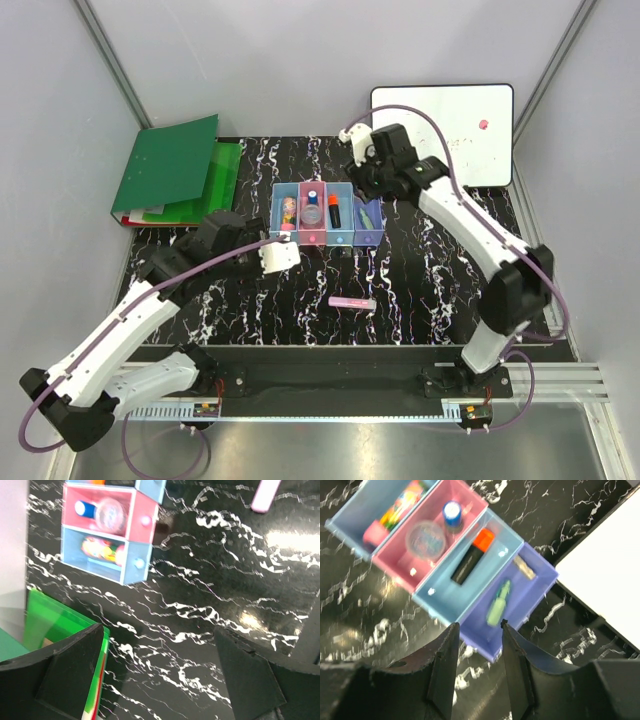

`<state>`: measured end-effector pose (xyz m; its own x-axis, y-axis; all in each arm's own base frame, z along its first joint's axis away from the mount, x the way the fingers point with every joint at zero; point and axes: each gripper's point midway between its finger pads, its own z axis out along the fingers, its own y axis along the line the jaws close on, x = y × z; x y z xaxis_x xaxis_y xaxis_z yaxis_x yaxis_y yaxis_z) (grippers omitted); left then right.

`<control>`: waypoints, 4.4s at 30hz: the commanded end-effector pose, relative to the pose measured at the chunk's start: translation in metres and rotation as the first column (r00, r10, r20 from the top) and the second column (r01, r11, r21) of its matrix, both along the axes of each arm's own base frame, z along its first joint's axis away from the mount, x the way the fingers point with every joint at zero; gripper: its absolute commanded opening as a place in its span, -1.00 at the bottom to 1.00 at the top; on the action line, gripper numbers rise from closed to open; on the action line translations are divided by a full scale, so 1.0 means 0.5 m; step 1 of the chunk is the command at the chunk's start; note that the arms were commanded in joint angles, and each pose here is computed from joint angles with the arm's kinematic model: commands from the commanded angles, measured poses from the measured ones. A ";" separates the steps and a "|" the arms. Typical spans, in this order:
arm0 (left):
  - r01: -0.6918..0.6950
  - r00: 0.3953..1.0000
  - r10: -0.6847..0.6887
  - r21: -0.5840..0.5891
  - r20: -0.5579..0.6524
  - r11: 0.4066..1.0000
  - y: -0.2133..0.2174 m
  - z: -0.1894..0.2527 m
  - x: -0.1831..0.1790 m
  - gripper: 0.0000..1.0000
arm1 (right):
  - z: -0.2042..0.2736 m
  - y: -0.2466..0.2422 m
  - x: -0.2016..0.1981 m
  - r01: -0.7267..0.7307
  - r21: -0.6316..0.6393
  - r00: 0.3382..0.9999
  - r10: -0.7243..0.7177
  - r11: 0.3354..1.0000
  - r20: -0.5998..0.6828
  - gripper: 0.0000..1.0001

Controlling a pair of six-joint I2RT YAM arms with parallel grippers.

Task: Sort the stationery into containers
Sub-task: Pick up the pen from the center of the board, then place the pen in the storage box.

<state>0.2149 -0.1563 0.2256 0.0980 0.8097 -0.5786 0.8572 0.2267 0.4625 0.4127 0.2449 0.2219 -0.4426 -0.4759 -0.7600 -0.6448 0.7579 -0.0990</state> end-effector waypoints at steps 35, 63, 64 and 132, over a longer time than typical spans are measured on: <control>-0.031 0.989 0.038 -0.050 0.140 0.998 0.013 0.085 0.026 0.98 | -0.322 0.009 -0.424 -0.744 -0.325 0.667 0.633 0.583 -0.392 -0.01; -0.012 0.981 0.035 -0.123 0.189 0.992 0.017 0.135 0.003 0.98 | -0.412 0.080 -0.409 -0.762 -0.272 0.641 0.625 0.588 -0.444 -0.06; -0.011 0.981 0.034 -0.122 0.189 0.993 0.017 0.134 0.003 0.97 | -0.415 0.082 -0.412 -0.764 -0.273 0.639 0.627 0.584 -0.446 -0.17; -0.090 0.932 0.145 -0.177 0.333 0.980 0.043 0.138 0.043 0.98 | -0.236 0.099 0.133 0.173 -0.025 0.973 -0.175 0.985 -0.152 -1.00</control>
